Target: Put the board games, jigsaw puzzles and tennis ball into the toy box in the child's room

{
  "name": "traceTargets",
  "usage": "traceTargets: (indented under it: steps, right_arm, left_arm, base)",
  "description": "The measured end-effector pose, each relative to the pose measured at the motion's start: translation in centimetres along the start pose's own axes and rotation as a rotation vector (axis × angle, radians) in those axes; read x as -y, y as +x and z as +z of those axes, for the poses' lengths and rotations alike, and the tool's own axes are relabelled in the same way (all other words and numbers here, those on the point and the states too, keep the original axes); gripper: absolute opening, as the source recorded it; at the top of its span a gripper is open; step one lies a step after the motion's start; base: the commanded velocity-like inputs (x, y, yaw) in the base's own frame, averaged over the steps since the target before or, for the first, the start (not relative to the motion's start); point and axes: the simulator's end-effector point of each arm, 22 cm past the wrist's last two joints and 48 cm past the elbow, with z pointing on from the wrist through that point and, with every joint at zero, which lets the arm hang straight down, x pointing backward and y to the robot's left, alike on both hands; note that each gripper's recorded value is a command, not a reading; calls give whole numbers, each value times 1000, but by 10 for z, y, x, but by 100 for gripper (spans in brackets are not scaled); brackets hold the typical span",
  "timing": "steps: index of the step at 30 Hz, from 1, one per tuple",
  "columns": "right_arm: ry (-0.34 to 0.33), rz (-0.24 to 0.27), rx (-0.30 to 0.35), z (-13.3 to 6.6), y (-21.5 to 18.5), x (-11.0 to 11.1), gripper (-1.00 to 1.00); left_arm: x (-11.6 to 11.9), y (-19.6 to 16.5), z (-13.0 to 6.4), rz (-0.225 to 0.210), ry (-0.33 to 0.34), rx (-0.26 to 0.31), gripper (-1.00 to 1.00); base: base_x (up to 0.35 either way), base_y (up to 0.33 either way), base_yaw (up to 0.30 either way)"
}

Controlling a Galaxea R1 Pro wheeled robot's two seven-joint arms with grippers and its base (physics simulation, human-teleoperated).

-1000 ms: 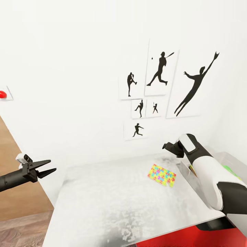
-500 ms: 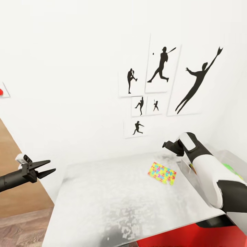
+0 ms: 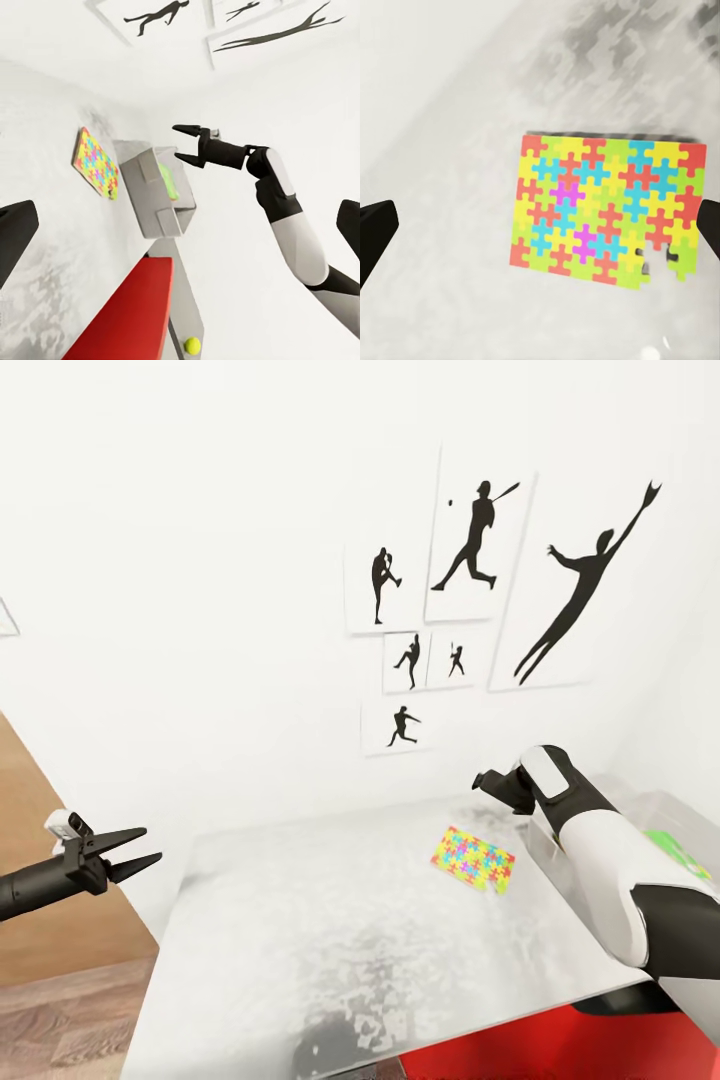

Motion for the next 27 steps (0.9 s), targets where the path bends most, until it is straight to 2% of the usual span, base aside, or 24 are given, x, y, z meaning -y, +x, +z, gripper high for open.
traceTargets:
  steps: [27]
  right_arm:
    - [14,10,10,18,-7,1,100]
  left_arm:
    - [-22,3,3,-38,-24,-8,100]
  base:
    - [0,0,0]
